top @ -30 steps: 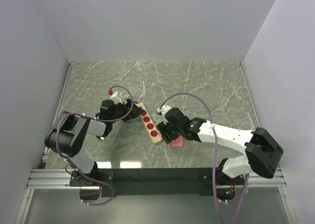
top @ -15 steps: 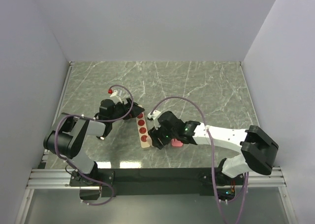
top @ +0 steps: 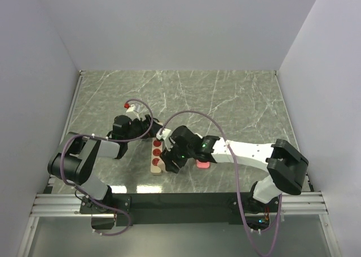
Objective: Insert the plug
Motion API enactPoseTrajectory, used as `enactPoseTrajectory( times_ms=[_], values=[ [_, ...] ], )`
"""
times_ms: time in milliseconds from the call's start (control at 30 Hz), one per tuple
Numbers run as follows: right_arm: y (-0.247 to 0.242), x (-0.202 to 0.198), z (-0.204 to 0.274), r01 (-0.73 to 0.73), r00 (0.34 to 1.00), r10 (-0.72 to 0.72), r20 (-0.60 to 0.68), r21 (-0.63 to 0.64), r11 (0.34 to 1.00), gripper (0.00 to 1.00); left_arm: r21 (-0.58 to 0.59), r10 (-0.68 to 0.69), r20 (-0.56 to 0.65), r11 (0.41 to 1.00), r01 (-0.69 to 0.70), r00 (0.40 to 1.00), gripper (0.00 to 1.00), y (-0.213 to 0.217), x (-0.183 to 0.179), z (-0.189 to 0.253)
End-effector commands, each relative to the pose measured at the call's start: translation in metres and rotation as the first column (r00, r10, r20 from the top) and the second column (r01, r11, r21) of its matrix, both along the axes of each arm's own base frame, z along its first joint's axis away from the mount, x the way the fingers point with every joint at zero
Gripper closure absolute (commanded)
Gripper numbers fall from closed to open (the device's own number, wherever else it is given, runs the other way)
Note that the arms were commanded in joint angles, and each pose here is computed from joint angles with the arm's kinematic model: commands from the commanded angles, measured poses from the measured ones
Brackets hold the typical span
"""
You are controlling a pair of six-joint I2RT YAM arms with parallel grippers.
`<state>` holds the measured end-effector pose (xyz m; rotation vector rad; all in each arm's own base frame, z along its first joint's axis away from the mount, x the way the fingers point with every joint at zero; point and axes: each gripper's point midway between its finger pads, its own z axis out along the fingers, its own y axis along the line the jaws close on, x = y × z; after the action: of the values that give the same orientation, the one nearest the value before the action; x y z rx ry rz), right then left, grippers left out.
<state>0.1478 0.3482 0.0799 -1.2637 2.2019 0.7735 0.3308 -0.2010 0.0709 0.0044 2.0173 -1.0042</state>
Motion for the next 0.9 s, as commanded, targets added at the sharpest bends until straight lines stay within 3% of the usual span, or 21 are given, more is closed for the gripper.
enactPoseTrajectory(
  times_ms=[0, 133, 200, 467, 867],
  values=[
    [0.008, 0.011, 0.049, -0.056, 0.991, 0.05, 0.121, 0.042, 0.998, 1.0, -0.012, -0.095, 0.072, 0.995, 0.096, 0.993, 0.01, -0.011, -0.007, 0.009],
    [0.011, 0.015, 0.064, -0.112, 0.981, 0.108, 0.159, 0.015, 0.994, 1.0, -0.007, -0.149, 0.089, 0.989, 0.15, 0.985, 0.02, -0.02, -0.014, 0.009],
    [0.007, 0.018, 0.056, -0.12, 0.979, 0.126, 0.161, -0.045, 0.992, 1.0, -0.01, -0.156, 0.106, 0.987, 0.158, 0.982, 0.02, -0.02, -0.019, 0.012],
    [0.022, 0.019, 0.049, -0.237, 0.956, 0.247, 0.158, -0.08, 0.968, 1.0, -0.011, -0.19, 0.09, 0.981, 0.192, 0.978, 0.02, -0.023, -0.022, 0.006],
    [0.025, 0.021, 0.032, -0.28, 0.945, 0.296, 0.138, -0.123, 0.952, 1.0, 0.021, -0.176, 0.033, 0.984, 0.176, 0.984, 0.13, -0.023, -0.019, -0.012]
  ],
)
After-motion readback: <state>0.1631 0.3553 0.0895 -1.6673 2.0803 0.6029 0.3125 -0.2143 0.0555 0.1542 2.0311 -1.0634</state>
